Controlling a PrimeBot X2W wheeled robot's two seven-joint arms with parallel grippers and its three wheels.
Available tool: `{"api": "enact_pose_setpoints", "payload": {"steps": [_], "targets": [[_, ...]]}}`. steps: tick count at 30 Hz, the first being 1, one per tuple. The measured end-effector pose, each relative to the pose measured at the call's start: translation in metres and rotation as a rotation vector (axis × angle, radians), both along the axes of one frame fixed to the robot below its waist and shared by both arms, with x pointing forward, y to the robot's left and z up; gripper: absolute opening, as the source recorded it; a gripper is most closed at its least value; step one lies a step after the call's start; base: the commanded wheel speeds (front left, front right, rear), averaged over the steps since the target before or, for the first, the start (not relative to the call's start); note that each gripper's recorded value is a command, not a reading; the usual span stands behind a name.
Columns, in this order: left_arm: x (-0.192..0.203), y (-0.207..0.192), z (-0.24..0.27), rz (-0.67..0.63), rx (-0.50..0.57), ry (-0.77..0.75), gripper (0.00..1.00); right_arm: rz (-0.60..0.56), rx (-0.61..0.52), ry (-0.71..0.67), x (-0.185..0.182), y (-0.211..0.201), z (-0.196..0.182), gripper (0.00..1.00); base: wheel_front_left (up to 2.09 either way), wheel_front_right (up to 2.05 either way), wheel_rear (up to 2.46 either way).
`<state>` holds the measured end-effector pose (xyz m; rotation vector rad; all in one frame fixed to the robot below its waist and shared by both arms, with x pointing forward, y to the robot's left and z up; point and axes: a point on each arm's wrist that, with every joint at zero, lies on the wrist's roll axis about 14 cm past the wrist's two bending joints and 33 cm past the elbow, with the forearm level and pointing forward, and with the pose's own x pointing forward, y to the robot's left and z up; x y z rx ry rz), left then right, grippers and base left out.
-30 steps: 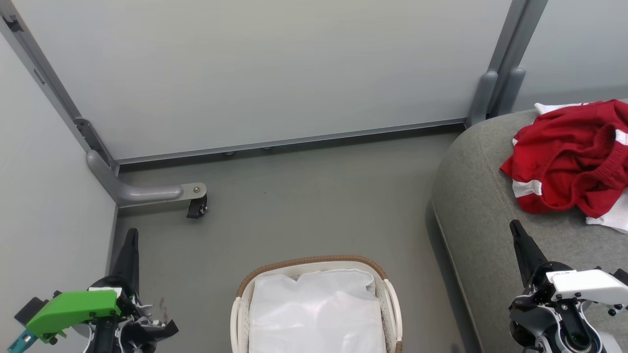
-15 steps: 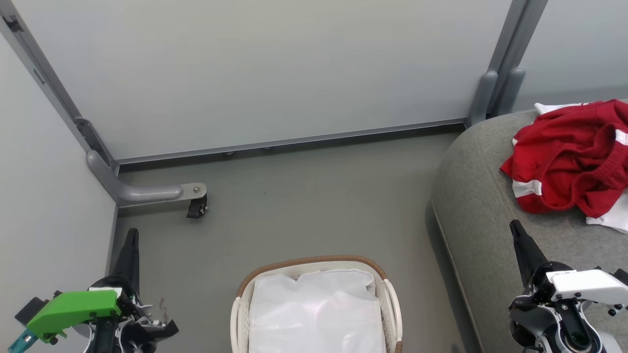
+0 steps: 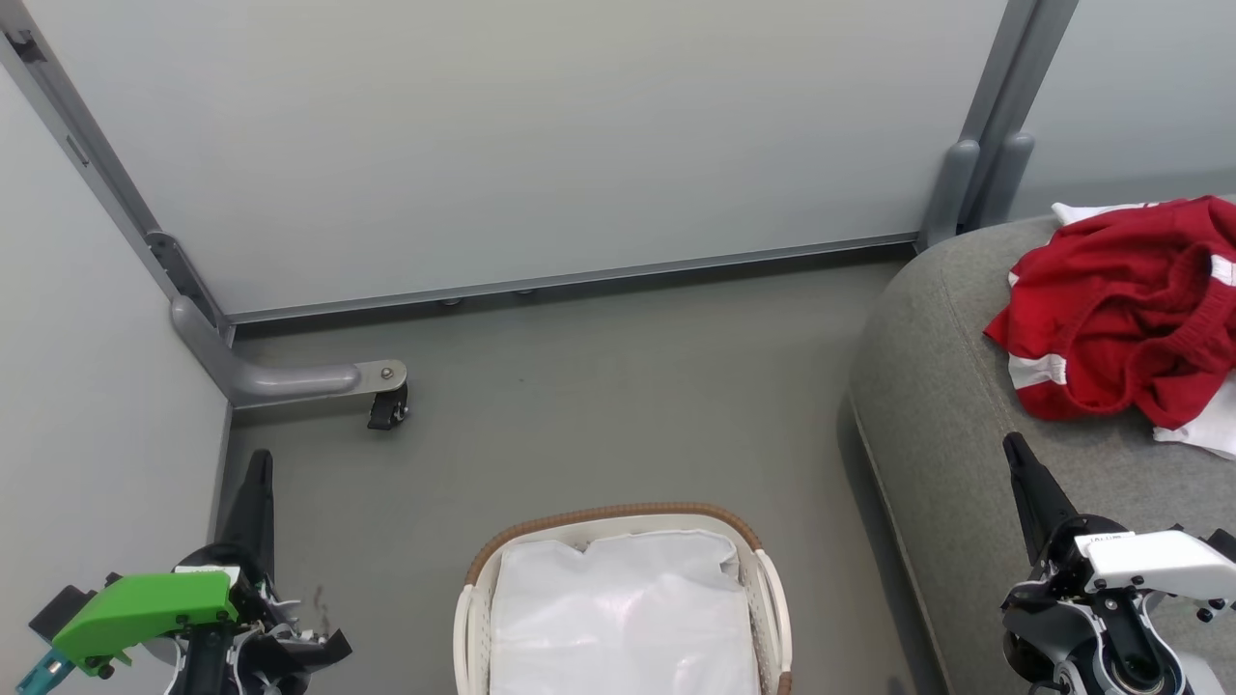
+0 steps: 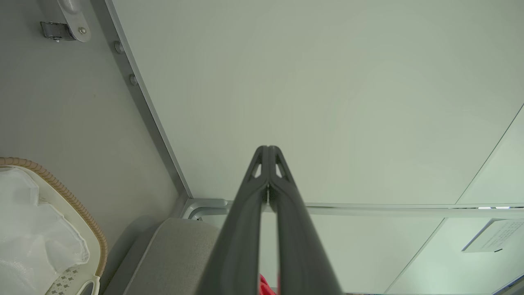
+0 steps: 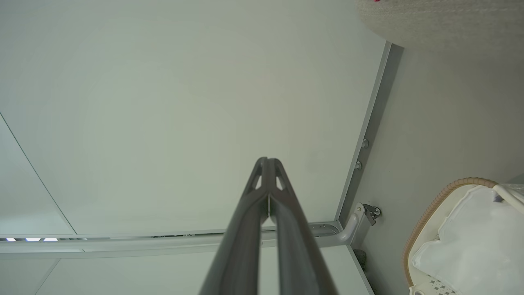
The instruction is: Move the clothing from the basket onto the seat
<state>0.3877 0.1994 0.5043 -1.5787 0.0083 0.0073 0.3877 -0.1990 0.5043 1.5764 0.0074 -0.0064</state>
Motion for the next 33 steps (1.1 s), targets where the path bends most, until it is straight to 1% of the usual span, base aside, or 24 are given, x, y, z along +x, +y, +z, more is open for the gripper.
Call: {"api": "enact_pose_setpoints", "payload": {"steps": [33], "targets": [[-0.0001, 0.0002, -0.0001, 0.000, 0.000, 0.000, 0.00, 0.000, 0.000, 0.000, 0.0000, 0.0000, 0.0000, 0.00, 0.00, 0.00, 0.00]]}}
